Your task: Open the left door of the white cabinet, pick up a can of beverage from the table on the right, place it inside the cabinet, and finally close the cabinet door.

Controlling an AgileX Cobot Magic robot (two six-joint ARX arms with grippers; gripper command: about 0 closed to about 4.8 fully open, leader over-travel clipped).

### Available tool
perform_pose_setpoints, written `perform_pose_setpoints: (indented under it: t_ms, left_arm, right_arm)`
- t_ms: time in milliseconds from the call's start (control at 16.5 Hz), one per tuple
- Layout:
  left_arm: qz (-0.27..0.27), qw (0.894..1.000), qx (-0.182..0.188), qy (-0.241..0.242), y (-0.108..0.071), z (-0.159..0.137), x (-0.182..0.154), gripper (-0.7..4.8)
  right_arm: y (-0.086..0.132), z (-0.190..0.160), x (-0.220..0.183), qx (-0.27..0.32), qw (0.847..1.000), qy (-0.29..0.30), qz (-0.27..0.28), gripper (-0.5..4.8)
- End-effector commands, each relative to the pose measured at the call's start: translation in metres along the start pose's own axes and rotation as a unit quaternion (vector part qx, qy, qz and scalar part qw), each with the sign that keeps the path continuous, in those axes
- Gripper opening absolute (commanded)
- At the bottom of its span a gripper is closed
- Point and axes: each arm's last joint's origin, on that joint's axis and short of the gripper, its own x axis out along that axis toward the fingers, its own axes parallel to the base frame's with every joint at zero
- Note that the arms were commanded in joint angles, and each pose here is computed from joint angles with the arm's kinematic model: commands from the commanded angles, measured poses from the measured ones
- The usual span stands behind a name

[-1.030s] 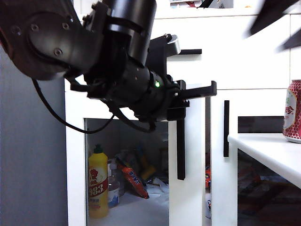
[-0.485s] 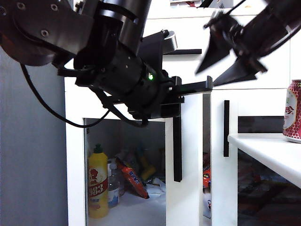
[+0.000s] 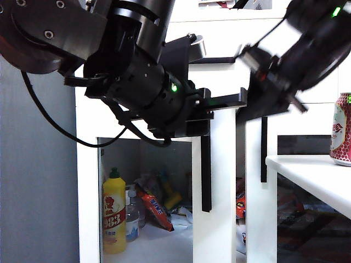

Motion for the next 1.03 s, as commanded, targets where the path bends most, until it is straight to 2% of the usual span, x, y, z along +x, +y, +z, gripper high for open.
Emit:
perform_pose_setpoints:
  t_ms: [61, 121, 303, 606, 787, 909, 1030]
  left_arm:
    - [0.039, 0.998, -0.024, -0.050, 0.007, 0.020, -0.005, -0.05]
    - [0.038, 0.997, -0.029, -0.058, 0.008, 0.025, -0.011, -0.05]
    - [0.035, 0.996, -0.033, -0.071, 0.013, 0.035, -0.027, -0.05]
    - [0.046, 0.999, 0.016, 0.003, 0.033, 0.052, -0.076, -0.05]
    - [0.019, 0.999, 0.029, 0.027, 0.044, 0.069, -0.112, -0.05]
    - [0.015, 1.000, 0.018, 0.003, 0.053, 0.084, -0.136, -0.05]
    - [0.005, 0.998, -0.013, -0.062, 0.064, 0.105, -0.169, -0.05]
  right_arm:
    - [0.011, 0.000, 0.008, -0.015, 0.998, 0.009, 0.065, -0.06]
    - [0.020, 0.001, 0.013, -0.031, 0.995, 0.008, 0.091, -0.06]
    - [0.041, -0.001, 0.024, -0.053, 0.991, 0.017, 0.120, -0.06]
    - [0.064, -0.004, 0.032, -0.048, 0.980, 0.034, 0.187, -0.06]
    - [0.078, -0.002, 0.037, -0.065, 0.974, 0.026, 0.215, -0.06]
    - [0.093, -0.005, 0.044, -0.084, 0.970, 0.029, 0.224, -0.06]
    - [0.106, -0.008, 0.052, -0.089, 0.967, 0.035, 0.237, -0.06]
